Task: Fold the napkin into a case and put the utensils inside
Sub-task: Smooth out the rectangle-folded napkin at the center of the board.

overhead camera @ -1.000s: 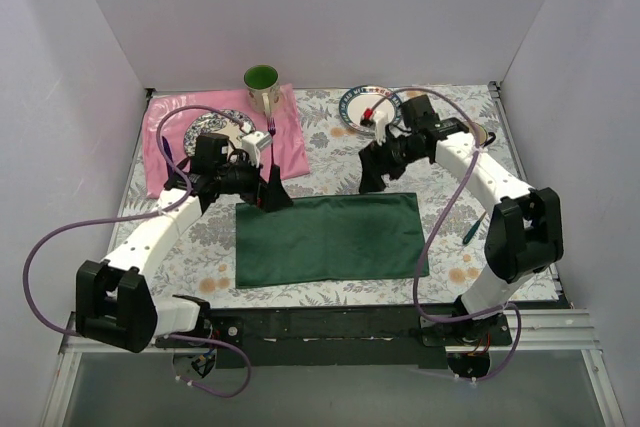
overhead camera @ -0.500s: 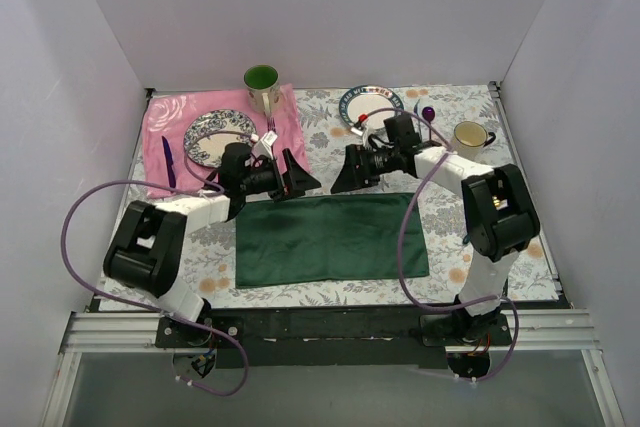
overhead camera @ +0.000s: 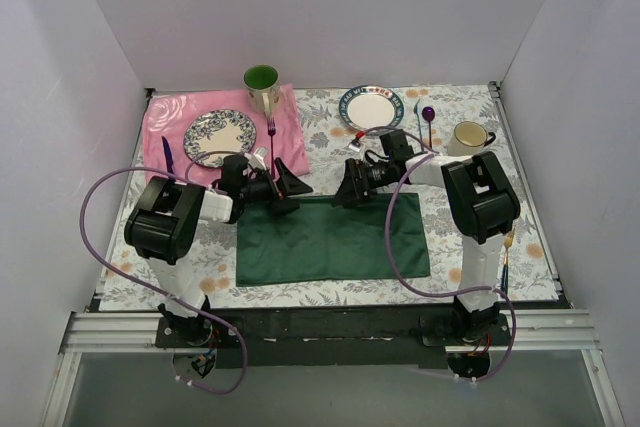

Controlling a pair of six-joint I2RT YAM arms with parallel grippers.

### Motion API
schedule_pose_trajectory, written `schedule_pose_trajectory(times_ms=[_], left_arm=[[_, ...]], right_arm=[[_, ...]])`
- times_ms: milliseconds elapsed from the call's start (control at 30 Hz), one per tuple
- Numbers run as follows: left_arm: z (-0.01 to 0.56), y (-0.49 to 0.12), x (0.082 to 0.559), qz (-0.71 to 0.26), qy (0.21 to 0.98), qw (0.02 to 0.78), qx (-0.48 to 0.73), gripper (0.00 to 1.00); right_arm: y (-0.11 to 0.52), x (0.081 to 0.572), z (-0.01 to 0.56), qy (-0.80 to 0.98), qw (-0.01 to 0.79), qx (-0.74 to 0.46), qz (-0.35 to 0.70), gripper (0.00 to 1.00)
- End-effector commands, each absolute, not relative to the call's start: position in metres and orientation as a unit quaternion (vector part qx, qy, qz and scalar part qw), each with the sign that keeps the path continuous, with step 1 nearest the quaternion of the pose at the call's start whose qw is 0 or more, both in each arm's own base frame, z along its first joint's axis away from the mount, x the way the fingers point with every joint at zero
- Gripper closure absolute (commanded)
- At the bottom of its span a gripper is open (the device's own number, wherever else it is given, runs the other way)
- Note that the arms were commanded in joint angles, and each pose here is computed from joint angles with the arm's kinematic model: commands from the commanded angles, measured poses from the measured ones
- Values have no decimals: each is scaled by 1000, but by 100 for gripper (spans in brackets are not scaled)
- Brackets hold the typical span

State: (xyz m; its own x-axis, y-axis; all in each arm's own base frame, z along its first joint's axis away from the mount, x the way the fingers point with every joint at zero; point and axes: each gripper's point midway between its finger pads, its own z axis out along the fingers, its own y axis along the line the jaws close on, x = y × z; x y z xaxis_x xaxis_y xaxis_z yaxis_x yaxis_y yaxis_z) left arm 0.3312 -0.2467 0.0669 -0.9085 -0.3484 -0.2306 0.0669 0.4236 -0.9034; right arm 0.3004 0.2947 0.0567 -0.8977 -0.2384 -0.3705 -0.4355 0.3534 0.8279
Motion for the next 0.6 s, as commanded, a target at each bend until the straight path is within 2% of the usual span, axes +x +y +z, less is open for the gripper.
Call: schedule_pose_trajectory(times_ms=[0,567], left_arm=[[60,-224,329,-541,814,185,-104,2],[49,-138,332,-542,794,196,-193,2]], right_arm=[[277,302,33,830,80,-203,513,1],[249,290,20,818,41,-202,537,2]])
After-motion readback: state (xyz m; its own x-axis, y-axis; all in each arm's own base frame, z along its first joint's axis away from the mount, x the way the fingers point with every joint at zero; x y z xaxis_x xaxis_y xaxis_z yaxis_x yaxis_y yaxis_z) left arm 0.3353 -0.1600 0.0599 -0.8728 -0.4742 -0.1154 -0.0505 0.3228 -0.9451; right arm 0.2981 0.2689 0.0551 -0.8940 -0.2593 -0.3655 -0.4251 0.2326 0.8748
